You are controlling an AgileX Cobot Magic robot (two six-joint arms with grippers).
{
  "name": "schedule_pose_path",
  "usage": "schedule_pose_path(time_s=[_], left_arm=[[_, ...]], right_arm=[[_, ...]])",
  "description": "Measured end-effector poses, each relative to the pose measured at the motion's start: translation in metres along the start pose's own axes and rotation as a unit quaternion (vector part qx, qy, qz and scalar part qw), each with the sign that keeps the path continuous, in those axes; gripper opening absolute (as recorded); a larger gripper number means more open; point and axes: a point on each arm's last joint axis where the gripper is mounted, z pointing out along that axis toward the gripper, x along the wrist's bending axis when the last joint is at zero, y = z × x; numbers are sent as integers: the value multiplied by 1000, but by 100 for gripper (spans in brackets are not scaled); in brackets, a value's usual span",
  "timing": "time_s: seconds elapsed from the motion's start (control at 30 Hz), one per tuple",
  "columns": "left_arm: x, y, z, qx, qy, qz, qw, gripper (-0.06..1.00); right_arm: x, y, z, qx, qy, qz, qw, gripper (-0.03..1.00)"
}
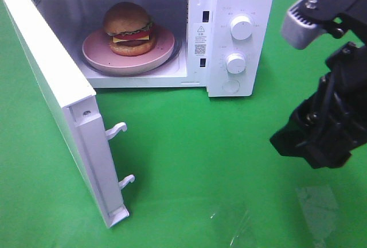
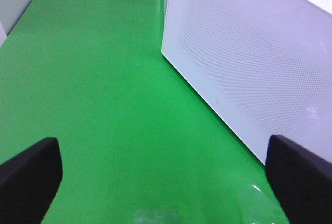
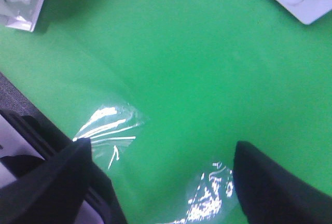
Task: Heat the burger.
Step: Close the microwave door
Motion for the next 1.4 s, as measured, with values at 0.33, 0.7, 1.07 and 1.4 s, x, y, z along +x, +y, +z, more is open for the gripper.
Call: schedule_pose_path(time_s=[0.33,0.7,1.07,1.4], left_arm=[[0,0,0,0,0,0,1000,98],[0,0,0,0,0,0,1000,98],[0,0,0,0,0,0,1000,98],[0,0,0,0,0,0,1000,98]], right_arm=[[-1,-28,-53,-6,-5,40,999,73],[-2,-60,-102,-72,-12,82,994,73],[-18,-93,-138,-140,-122,182,966,73],[-7,-144,-129,-189,-210,254,925,73]])
